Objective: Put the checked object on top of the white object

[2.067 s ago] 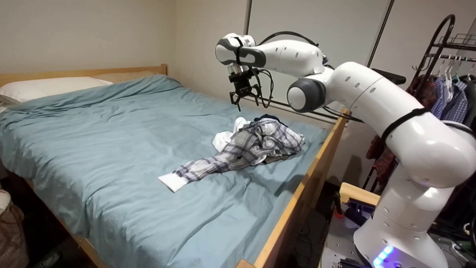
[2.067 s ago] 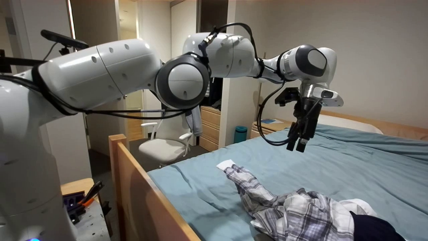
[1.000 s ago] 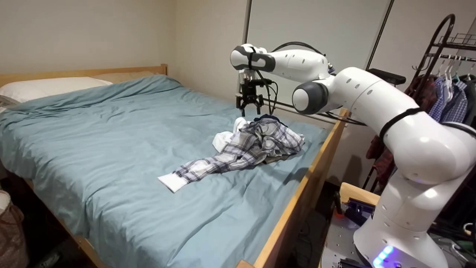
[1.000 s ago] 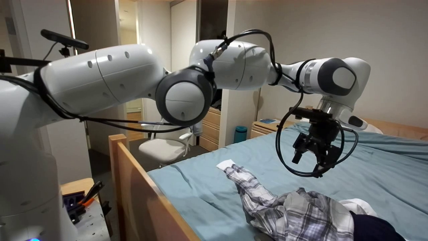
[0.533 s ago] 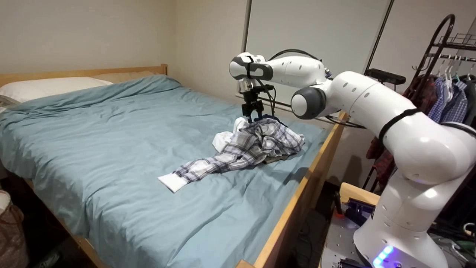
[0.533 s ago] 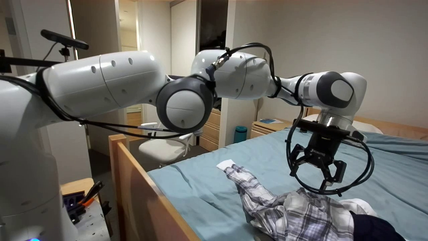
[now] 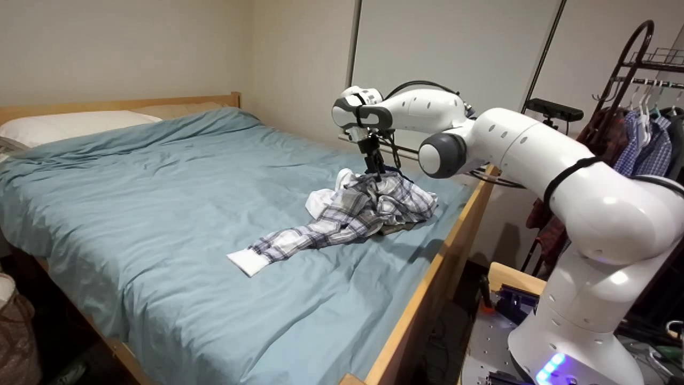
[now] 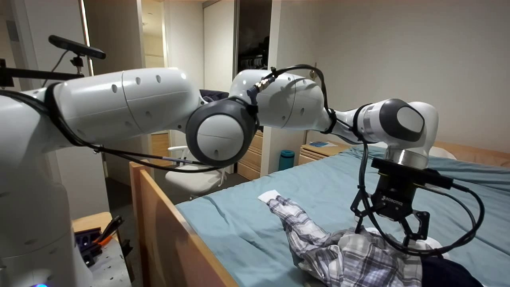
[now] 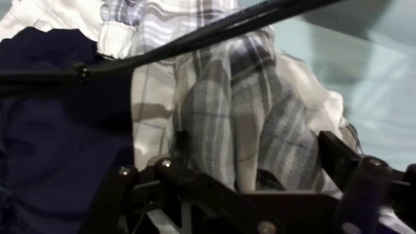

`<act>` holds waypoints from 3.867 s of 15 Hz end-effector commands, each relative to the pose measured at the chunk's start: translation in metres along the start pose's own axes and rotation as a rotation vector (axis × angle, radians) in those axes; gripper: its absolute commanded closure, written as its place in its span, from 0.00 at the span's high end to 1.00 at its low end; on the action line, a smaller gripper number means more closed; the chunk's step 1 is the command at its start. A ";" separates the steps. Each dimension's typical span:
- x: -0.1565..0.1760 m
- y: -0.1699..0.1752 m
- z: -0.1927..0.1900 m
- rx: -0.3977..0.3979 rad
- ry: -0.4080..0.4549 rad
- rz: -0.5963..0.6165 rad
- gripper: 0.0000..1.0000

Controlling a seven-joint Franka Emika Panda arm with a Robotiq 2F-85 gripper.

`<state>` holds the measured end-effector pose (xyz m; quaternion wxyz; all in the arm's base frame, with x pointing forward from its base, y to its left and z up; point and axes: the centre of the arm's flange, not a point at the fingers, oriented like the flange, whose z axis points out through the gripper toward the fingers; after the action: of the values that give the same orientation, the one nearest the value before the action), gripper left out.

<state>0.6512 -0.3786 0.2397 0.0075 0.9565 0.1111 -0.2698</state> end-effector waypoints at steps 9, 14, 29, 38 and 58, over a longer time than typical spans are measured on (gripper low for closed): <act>-0.040 -0.016 0.131 0.036 -0.142 -0.090 0.53; -0.052 -0.018 0.120 0.089 -0.108 -0.047 0.20; -0.168 0.044 -0.163 0.340 0.279 0.337 0.07; -0.219 0.075 -0.227 0.526 0.432 0.674 0.08; -0.176 0.135 -0.169 0.816 0.509 1.248 0.07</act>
<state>0.5767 -0.4748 0.4628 -0.2013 0.8359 -0.5083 -0.0485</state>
